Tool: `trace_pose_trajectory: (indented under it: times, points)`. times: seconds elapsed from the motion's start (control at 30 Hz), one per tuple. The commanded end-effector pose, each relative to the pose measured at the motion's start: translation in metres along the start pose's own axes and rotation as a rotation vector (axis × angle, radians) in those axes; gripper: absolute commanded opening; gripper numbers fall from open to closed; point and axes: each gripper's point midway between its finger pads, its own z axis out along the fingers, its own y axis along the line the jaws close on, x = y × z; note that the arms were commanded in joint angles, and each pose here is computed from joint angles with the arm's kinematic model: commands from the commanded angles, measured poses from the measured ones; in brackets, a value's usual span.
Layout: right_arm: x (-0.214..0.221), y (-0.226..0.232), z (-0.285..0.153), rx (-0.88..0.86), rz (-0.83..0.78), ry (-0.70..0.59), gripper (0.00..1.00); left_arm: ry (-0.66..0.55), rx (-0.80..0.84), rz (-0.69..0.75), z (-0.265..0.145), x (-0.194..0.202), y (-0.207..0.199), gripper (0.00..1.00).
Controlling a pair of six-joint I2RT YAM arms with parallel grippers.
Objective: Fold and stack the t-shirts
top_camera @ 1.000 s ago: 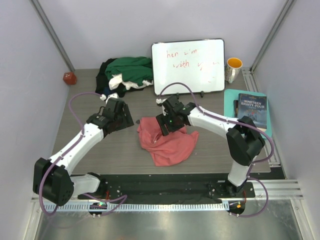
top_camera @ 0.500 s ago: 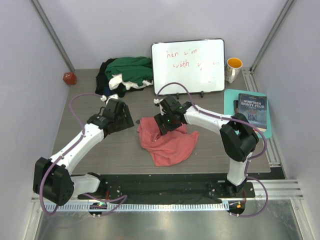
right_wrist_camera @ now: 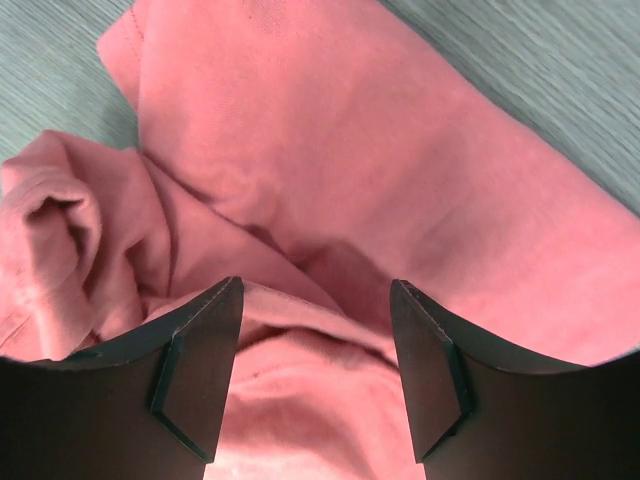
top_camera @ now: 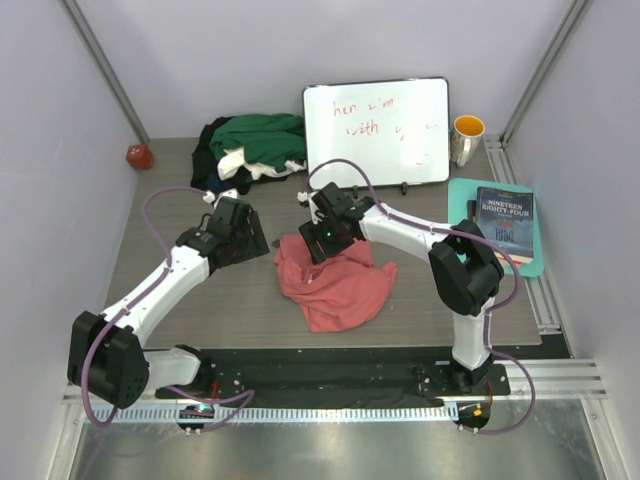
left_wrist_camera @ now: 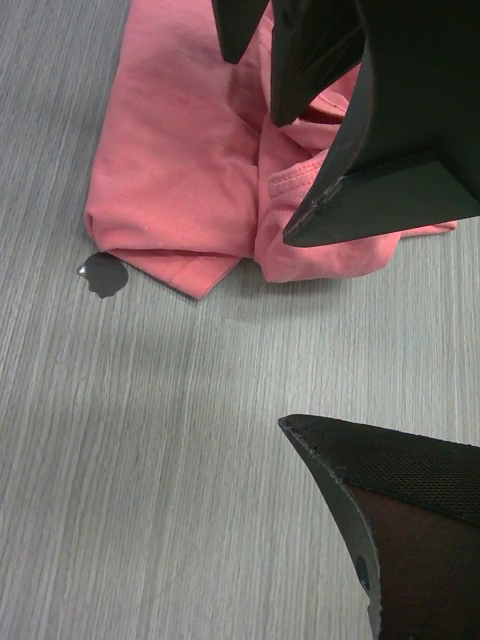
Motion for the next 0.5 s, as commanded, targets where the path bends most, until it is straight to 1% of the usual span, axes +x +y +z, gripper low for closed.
trace_pose_trajectory:
  times: [0.0, 0.1, 0.23, 0.27, 0.33, 0.47]
  points:
    - [-0.009, 0.006, 0.001, -0.040, -0.034, 0.003, 0.66, -0.021, 0.023, -0.014, 0.000, -0.006, -0.005, 0.69]
    - [-0.006, 0.007, -0.003, -0.044, -0.028, 0.010, 0.66, -0.020, 0.022, -0.015, 0.000, -0.006, -0.005, 0.69]
    - [0.001, -0.010, -0.010, 0.048, -0.004, -0.001, 0.66, -0.017, 0.026, -0.018, 0.001, -0.003, -0.004, 0.69]
    - [0.009, -0.015, -0.009, 0.068, 0.007, 0.008, 0.67, -0.014, 0.024, -0.017, 0.002, -0.002, -0.003, 0.69]
    - [0.005, -0.019, -0.015, 0.086, 0.036, -0.029, 0.67, -0.014, 0.025, -0.017, 0.002, -0.001, -0.003, 0.69]
    - [0.011, -0.027, -0.019, 0.111, 0.071, -0.036, 0.67, -0.011, 0.026, -0.017, 0.003, 0.000, -0.003, 0.69]
